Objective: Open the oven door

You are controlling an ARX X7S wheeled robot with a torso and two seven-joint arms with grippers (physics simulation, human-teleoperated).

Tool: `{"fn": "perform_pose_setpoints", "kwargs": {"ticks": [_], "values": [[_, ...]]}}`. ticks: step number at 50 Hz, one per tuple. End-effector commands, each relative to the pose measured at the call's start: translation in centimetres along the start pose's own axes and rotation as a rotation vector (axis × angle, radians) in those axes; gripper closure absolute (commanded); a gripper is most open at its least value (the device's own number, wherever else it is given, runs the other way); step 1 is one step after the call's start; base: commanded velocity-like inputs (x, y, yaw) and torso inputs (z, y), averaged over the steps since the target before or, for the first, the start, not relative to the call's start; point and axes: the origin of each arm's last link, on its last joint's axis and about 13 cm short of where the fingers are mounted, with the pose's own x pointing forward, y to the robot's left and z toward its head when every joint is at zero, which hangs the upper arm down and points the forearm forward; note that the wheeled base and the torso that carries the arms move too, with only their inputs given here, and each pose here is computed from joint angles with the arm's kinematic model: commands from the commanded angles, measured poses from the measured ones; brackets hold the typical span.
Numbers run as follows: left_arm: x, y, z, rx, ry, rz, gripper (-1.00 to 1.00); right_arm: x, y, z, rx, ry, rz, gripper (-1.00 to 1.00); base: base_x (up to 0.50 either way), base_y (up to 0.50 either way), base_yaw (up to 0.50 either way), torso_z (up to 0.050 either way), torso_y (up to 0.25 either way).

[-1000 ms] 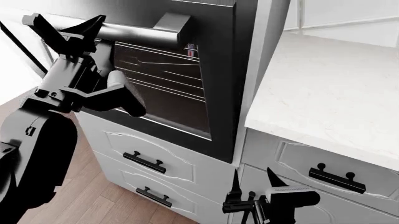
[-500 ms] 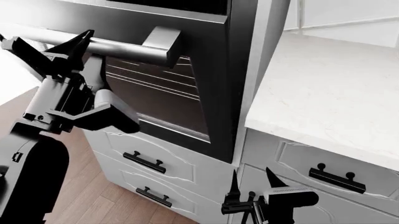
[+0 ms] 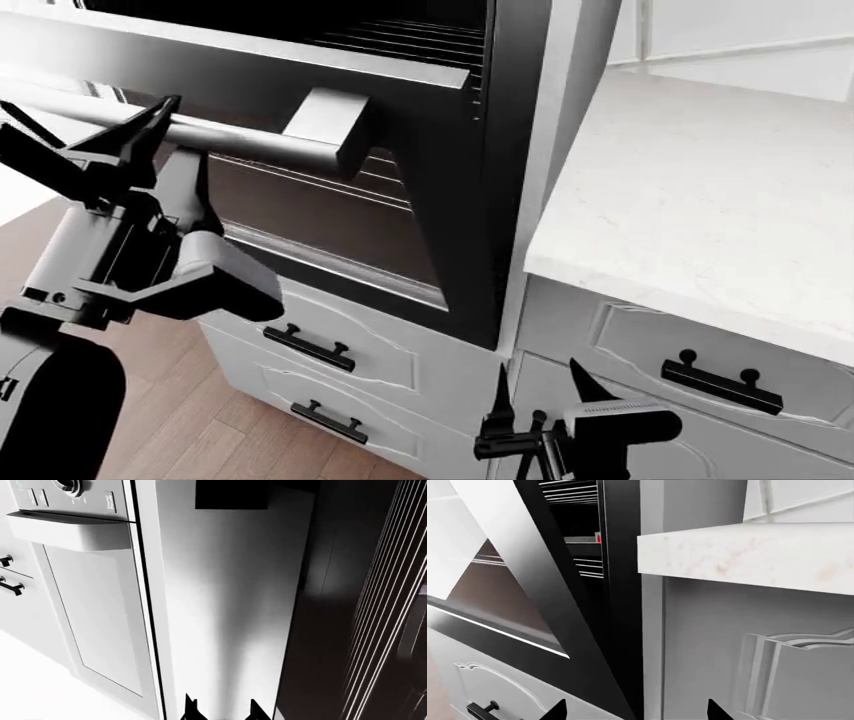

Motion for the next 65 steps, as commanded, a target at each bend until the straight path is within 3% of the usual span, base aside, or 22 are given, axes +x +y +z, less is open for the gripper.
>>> {"fn": "perform_pose_setpoints", "kwargs": {"ticks": [1, 20, 34, 65], "values": [[-1.5, 2.0, 2.9, -0.002, -0.153, 0.154, 1.00, 0.0, 0.0, -0.1, -0.005, -0.001, 0.000, -1.00, 0.00, 0.00, -0.01, 0.000, 0.000], [-4.7, 1.2, 2.9, -0.016, -0.133, 0.140, 1.00, -0.1, 0.0, -0.2, -0.017, -0.003, 0.001, -1.00, 0.00, 0.00, 0.00, 0.001, 0.002], [-6.3, 1.6, 2.8, 0.000, -0.125, 0.145, 1.00, -0.2, 0.0, 0.0, -0.019, -0.007, -0.004, -1.00, 0.00, 0.00, 0.00, 0.000, 0.002], [-7.7, 1.0, 2.9, -0.013, -0.121, 0.135, 1.00, -0.2, 0.0, 0.2, -0.044, -0.020, 0.005, -1.00, 0.00, 0.00, 0.00, 0.000, 0.002]]}}
